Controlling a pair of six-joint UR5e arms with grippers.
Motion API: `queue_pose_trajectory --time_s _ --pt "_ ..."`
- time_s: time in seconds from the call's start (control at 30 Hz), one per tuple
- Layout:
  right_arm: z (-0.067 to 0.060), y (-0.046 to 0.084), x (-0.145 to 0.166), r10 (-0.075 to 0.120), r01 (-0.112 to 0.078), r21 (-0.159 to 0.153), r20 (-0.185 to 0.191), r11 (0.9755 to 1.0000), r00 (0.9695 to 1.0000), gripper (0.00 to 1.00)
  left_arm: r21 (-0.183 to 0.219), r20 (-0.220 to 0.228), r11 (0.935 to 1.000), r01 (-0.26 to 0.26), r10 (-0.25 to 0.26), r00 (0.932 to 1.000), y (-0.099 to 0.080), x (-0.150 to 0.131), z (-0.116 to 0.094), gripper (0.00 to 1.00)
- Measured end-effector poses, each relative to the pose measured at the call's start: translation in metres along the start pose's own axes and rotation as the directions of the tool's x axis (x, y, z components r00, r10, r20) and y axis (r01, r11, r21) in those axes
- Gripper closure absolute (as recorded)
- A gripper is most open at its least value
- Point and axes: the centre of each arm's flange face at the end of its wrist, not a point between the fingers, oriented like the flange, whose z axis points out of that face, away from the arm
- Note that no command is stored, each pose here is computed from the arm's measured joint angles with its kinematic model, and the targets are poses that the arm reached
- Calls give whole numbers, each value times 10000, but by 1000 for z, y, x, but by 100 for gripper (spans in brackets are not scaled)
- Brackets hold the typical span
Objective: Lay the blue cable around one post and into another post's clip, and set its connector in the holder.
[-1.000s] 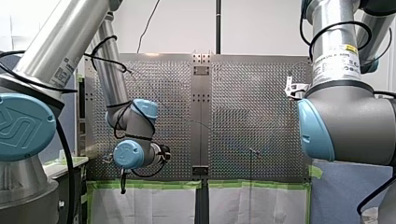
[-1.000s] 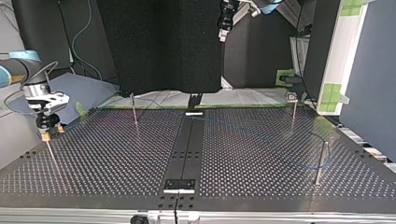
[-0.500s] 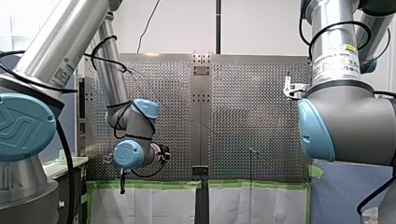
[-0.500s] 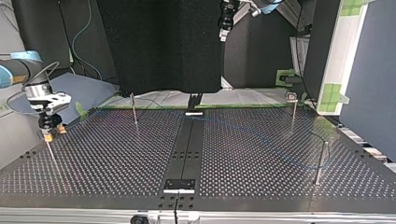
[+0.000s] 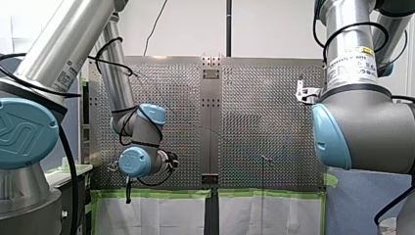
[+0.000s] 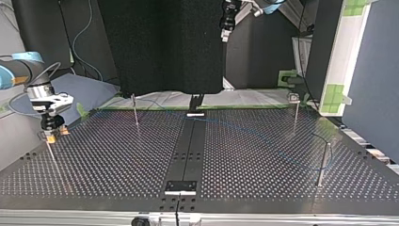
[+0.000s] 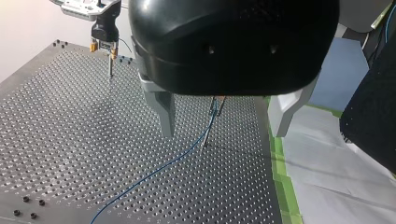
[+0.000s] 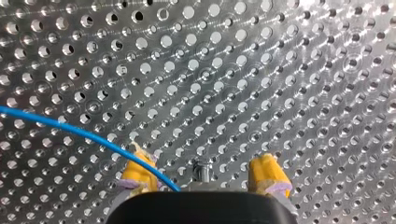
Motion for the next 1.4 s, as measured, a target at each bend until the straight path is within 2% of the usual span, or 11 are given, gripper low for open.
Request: queue_pose_trajectory --time_s 0.9,1.23,1.4 --pt "2 -21 -5 -228 220 251 297 9994 9993 0 -14 1 10000 -15 15 10000 0 0 0 0" --pt "-2 -26 -12 -487 494 -81 742 9987 9961 0 -113 -35 9999 -75 75 10000 1 0 -1 0" --pt "-2 -29 -14 -585 595 -100 824 9982 9949 0 -120 -40 9999 -85 85 10000 2 0 -1 0"
